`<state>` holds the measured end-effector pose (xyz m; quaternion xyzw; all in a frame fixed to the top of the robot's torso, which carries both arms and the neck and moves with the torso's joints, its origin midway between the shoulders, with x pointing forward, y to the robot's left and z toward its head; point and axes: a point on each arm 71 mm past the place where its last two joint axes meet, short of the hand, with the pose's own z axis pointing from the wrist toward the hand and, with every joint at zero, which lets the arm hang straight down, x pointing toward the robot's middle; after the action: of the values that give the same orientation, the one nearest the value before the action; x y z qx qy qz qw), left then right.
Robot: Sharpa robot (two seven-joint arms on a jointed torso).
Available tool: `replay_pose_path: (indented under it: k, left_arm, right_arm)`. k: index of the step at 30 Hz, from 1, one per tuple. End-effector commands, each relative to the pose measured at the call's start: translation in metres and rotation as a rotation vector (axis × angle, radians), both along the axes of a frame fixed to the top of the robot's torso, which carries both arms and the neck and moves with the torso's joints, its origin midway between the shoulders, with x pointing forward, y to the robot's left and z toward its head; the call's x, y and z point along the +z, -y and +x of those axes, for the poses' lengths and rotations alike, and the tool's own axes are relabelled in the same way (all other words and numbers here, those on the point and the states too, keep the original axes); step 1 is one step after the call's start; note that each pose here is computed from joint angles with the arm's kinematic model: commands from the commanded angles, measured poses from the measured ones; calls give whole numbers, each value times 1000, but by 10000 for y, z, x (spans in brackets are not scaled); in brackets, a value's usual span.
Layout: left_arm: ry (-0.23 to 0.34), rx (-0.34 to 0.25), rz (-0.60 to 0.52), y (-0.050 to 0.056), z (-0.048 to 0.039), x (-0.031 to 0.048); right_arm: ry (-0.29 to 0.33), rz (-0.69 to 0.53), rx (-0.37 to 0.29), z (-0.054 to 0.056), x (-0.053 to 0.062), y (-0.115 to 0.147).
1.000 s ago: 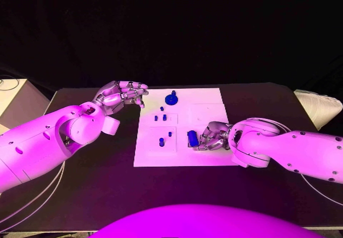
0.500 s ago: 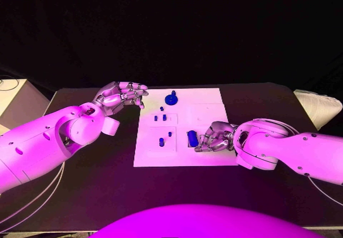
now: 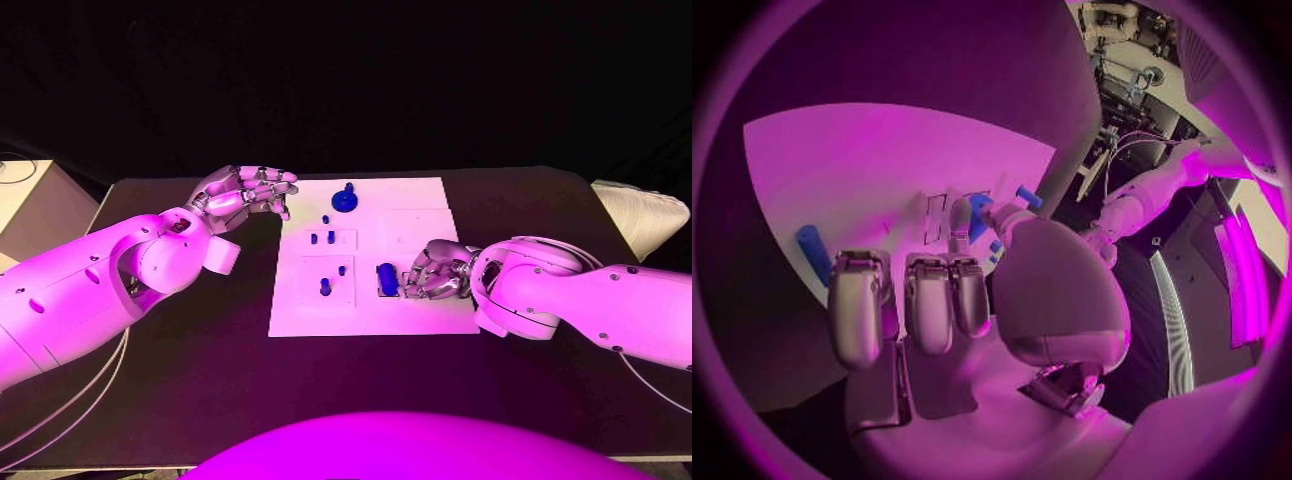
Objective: Assemble the parts on the task board
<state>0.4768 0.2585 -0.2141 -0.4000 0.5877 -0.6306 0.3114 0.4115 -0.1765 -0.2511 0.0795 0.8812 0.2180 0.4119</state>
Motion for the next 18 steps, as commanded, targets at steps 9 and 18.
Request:
replay_pose_path:
  k: [9,18]
  left_arm:
    - [6,-23,-3,20,-11,4]
    - [4,-28,-1,20,-14,3]
  right_arm:
    - [36,-8,-11,79,-6,-45]
    - [22,-28,-2,115,-49,-87]
